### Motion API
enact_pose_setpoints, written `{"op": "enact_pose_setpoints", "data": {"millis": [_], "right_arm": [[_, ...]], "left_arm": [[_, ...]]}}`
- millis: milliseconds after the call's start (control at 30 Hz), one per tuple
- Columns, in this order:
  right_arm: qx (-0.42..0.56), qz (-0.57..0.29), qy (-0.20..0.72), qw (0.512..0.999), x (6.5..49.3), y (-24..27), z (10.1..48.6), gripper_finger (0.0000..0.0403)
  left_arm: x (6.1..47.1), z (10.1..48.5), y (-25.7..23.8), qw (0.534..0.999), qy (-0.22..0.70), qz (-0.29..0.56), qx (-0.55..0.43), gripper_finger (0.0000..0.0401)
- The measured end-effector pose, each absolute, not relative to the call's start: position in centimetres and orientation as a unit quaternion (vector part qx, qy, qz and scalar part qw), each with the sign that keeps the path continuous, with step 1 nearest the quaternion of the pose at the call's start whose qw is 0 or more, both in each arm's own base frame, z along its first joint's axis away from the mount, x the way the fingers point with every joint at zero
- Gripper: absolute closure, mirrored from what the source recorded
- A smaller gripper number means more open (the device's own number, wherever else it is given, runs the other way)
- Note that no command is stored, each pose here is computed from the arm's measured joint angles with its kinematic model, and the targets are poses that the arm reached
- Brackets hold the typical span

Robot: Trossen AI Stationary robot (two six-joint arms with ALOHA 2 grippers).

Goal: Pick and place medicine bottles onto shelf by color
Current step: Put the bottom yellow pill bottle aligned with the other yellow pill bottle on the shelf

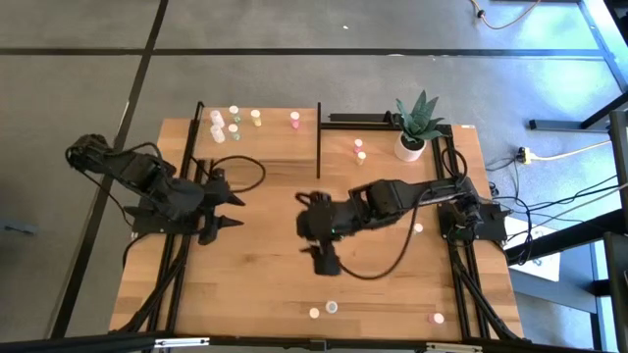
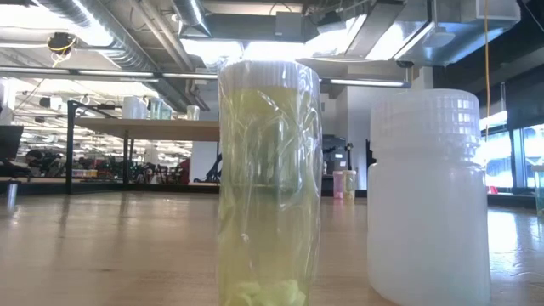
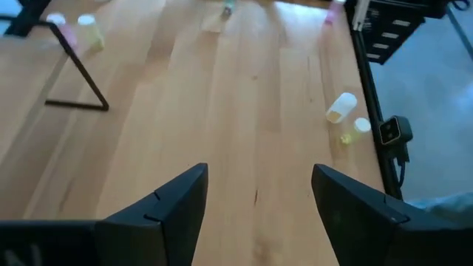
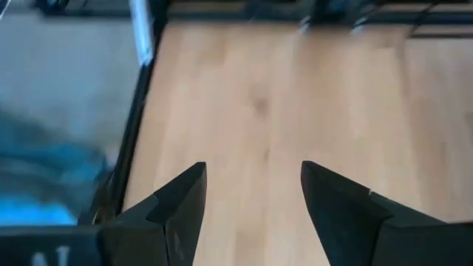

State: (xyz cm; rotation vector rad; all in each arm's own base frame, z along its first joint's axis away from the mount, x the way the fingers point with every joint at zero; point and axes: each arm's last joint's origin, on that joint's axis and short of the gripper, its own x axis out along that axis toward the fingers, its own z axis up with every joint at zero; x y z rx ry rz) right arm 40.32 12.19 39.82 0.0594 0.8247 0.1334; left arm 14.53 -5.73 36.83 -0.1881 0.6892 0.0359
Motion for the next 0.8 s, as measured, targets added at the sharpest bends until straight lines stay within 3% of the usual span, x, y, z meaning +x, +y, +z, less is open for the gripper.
{"op": "enact_pose_setpoints", "data": {"millis": [267, 800], "right_arm": [[-0.060, 0.140, 0.457, 0.876, 38.2, 15.1, 39.0, 0.0180], [-0.090, 0.213, 0.481, 0.845, 37.3, 15.8, 38.6, 0.0180]], "left_arm": [[15.4, 36.0, -7.7, 0.927, 0.347, 0.050, -0.134, 0.0166], [18.6, 33.4, -15.1, 0.927, 0.321, 0.052, -0.189, 0.0166]]}}
